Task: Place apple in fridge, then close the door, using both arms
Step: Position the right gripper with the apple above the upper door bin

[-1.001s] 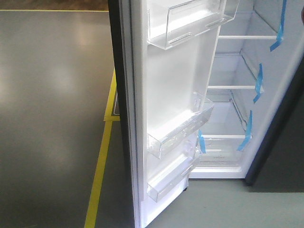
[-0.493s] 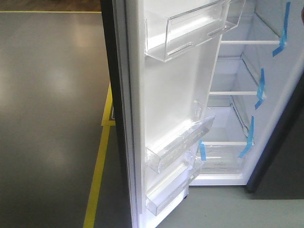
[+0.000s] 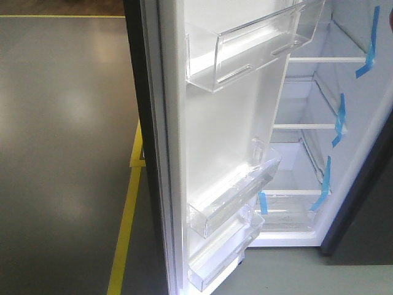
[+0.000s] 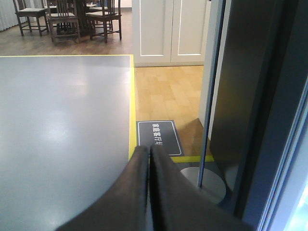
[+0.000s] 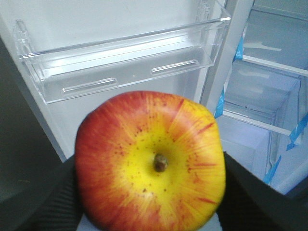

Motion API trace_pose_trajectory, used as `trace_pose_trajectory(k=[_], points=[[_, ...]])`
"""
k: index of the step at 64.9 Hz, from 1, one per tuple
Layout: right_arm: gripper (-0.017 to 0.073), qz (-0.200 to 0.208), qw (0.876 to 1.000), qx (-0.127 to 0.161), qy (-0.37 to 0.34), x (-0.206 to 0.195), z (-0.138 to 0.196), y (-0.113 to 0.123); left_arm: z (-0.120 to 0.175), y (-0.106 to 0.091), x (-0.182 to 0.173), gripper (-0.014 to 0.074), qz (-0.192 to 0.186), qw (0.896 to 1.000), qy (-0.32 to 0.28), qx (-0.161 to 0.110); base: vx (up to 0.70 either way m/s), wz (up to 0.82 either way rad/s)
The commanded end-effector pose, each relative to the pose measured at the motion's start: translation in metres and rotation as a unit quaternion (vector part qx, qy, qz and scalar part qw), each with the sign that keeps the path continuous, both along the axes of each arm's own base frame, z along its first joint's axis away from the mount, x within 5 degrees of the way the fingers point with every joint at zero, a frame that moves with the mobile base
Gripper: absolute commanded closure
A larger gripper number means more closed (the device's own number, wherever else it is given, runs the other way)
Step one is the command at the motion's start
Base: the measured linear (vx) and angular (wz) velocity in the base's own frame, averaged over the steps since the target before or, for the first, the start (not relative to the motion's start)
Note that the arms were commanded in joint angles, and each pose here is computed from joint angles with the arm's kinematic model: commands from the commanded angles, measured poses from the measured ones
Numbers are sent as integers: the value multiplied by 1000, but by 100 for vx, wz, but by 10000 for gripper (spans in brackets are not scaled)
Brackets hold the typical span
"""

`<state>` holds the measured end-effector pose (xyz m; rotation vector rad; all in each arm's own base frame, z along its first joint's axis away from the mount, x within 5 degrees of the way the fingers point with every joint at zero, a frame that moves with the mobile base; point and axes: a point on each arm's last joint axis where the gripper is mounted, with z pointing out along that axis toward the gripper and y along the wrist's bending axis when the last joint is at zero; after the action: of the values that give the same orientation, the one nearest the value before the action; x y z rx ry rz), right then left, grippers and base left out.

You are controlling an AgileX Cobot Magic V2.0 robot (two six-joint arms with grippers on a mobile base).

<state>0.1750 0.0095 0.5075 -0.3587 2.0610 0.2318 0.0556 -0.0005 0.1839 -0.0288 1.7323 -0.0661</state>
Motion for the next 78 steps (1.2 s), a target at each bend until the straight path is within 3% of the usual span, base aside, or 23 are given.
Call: trace_pose_trajectory(k=[1, 78], points=[[568, -3, 998, 11, -54, -6, 16, 2, -2, -1, 1, 600, -4, 1000, -29, -5, 6, -1], [568, -3, 998, 11, -54, -6, 16, 2, -2, -1, 1, 600, -4, 1000, -29, -5, 5, -1]])
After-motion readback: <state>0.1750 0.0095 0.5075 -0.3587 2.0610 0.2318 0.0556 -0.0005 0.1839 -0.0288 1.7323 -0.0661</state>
